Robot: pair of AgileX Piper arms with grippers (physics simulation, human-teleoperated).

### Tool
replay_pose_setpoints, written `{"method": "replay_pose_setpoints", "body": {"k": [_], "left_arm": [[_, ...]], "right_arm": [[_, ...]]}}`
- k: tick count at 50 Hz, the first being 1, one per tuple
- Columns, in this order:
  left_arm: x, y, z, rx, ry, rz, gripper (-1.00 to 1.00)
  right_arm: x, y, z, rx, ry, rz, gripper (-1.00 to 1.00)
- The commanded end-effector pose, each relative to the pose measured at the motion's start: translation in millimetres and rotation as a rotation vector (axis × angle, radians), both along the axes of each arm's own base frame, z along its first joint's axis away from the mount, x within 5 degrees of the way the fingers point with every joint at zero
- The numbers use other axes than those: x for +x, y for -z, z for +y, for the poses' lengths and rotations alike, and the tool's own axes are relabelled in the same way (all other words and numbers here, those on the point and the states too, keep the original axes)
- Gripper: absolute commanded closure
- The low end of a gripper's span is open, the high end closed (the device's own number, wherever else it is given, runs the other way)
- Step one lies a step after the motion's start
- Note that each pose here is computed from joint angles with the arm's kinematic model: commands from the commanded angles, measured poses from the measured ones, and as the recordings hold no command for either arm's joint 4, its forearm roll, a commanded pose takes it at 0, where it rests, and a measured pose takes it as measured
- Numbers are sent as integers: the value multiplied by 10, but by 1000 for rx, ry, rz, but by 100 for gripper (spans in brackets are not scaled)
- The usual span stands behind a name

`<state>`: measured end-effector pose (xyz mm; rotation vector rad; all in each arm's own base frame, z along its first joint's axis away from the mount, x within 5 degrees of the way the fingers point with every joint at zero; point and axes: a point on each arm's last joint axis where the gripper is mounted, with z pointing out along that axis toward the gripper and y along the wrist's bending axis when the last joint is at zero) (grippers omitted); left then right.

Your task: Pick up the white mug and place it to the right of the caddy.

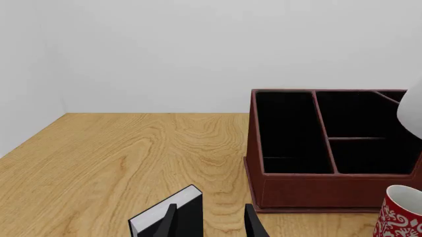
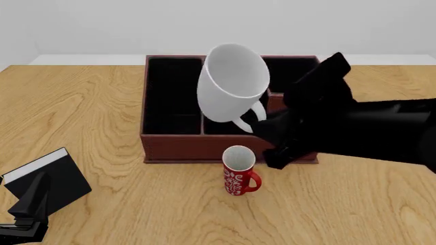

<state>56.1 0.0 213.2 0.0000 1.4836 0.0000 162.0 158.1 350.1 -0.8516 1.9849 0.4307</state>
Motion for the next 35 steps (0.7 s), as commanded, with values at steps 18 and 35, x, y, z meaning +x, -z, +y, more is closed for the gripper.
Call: {"method": "replay_pose_setpoints", "body": {"k": [18,35], "left_arm": [[0,0,0,0,0,0,-100],[0,0,0,0,0,0,-100]], "right_arm": [[-216,3,-632,38,194,-8,100],[-403,-41,-949,41,309,-16,100]]}}
